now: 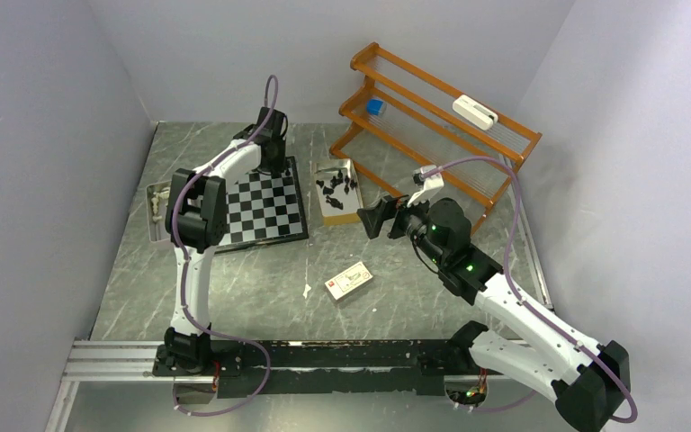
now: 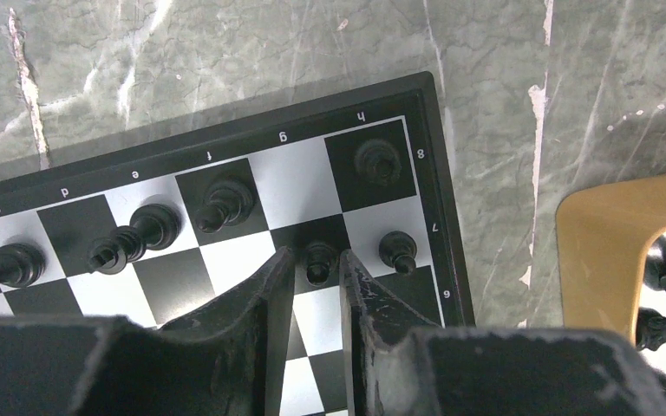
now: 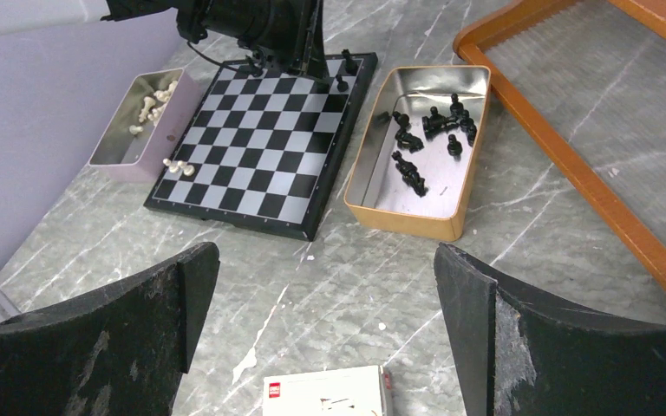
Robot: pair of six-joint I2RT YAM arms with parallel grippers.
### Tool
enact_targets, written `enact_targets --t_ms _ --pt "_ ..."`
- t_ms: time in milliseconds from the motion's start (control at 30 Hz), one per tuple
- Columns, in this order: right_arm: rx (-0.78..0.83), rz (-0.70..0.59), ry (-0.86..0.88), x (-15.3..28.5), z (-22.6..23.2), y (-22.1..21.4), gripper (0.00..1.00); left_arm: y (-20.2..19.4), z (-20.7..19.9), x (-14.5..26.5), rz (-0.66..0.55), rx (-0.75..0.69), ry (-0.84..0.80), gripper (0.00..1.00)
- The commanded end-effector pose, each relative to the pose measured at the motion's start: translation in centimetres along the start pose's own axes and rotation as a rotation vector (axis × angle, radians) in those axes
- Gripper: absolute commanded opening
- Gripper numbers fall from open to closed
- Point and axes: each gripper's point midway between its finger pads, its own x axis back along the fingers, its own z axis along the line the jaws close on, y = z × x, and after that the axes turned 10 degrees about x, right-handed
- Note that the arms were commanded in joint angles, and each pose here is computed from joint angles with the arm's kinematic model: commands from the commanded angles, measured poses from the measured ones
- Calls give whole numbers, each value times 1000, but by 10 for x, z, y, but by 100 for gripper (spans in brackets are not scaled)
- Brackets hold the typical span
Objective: Set up the chess pieces on the board
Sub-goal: Place the chess piece on the chessboard, then pick up the chess piece from the storage box.
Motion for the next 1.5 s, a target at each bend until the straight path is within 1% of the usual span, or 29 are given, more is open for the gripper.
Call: enact_targets --t_ms 0,200,367,600,733,833,967,1067,1267,1467 --pt "5 -32 -7 2 -1 8 100 29 -6 32 -64 10 -44 31" --pt "5 -12 -6 1 -1 2 100 49 -24 68 -110 29 -145 33" --pt "-6 -6 6 0 2 2 100 59 -48 100 -130 11 -223 35" --pt "-13 10 18 0 4 2 100 40 -97 125 -115 -83 -284 36" --pt "-7 7 22 2 5 2 100 26 -119 126 -101 -137 -292 35" --pt "-11 5 19 3 4 1 100 21 -124 120 -101 -137 -279 32" --pt "-4 15 16 2 3 -1 100 27 -108 112 -121 -92 -216 32" --pt "-5 12 17 2 4 -1 100 37 -79 102 -114 -23 -171 31" --pt "-3 9 27 3 5 0 100 30 -35 72 -65 58 -93 28" --pt "-1 12 32 2 6 -2 100 28 -19 49 -54 71 -51 35"
